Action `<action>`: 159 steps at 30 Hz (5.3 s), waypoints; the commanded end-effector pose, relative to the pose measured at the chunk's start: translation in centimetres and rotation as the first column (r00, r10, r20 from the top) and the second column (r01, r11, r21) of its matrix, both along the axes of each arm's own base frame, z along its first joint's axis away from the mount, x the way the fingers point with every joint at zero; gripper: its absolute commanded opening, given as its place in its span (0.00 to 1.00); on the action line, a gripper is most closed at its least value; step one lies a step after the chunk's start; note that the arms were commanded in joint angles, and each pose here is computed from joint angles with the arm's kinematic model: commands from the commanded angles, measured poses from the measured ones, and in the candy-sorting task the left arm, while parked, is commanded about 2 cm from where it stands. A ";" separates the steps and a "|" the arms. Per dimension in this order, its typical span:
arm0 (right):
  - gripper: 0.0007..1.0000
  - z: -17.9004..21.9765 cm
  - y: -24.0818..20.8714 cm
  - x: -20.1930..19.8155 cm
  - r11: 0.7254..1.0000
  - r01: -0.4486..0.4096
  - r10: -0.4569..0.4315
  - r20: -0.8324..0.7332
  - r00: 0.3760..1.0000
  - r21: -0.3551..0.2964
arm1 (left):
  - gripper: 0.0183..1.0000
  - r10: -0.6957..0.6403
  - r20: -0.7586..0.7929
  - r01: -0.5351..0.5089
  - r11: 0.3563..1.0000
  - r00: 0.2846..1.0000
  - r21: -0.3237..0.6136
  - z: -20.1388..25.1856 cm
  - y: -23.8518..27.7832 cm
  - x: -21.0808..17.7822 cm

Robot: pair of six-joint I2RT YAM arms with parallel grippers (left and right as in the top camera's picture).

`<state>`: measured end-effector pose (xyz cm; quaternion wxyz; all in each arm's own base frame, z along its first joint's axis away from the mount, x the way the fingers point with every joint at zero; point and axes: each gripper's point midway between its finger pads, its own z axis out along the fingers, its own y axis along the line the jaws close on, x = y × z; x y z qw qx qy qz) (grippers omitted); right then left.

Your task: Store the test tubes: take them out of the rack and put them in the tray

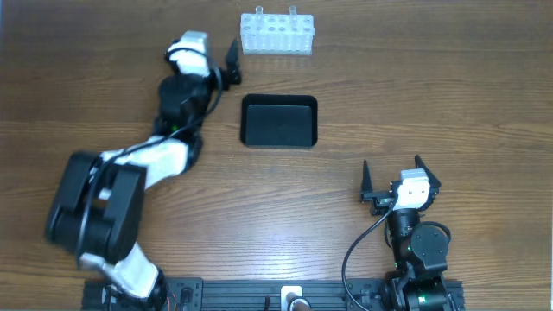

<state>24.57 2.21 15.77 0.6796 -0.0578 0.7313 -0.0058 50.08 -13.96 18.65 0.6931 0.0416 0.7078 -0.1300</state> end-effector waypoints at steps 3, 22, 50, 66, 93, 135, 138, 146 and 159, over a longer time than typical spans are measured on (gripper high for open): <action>0.99 -0.3 -0.3 0.0 1.000 0.015 -0.015 -0.005 1.000 -0.003 | 1.00 -0.053 0.019 0.053 0.999 0.998 0.001 -1.1 -3.8 3.3; 0.99 -0.3 -0.3 0.0 1.000 0.015 -0.015 -0.005 1.000 -0.003 | 1.00 -0.169 0.024 0.170 0.984 0.985 -0.051 -4.5 -9.7 7.7; 0.99 -0.3 -0.3 0.0 1.000 0.015 -0.015 -0.005 1.000 -0.003 | 1.00 0.052 -0.030 -0.051 0.998 0.998 0.039 -7.0 -8.7 8.9; 0.99 -0.3 -0.3 0.0 1.000 0.015 -0.015 -0.005 1.000 -0.003 | 1.00 0.103 -0.023 -0.100 0.990 0.994 0.095 -6.5 -8.1 9.7; 0.99 -0.3 -0.3 0.0 1.000 0.015 -0.015 -0.005 1.000 -0.003 | 0.84 0.124 -0.027 -0.121 0.987 0.992 0.102 -7.3 -7.8 10.3; 0.99 -0.3 -0.3 0.0 1.000 0.015 -0.015 -0.005 1.000 -0.003 | 0.40 0.093 -0.028 -0.090 0.991 0.995 0.099 -7.8 -8.3 10.2; 0.99 -0.3 -0.3 0.0 1.000 0.015 -0.015 -0.005 1.000 -0.003 | 0.39 0.089 -0.028 -0.086 0.991 0.996 0.099 -7.8 -8.6 10.1; 0.99 -0.3 -0.3 0.0 1.000 0.015 -0.015 -0.005 1.000 -0.003 | 0.38 0.088 -0.029 -0.084 0.991 0.996 0.101 -7.9 -8.7 10.1; 0.99 -0.3 -0.3 0.0 1.000 0.015 -0.015 -0.005 1.000 -0.003 | 0.45 0.087 -0.015 -0.085 0.992 0.996 0.094 -6.9 -9.0 10.7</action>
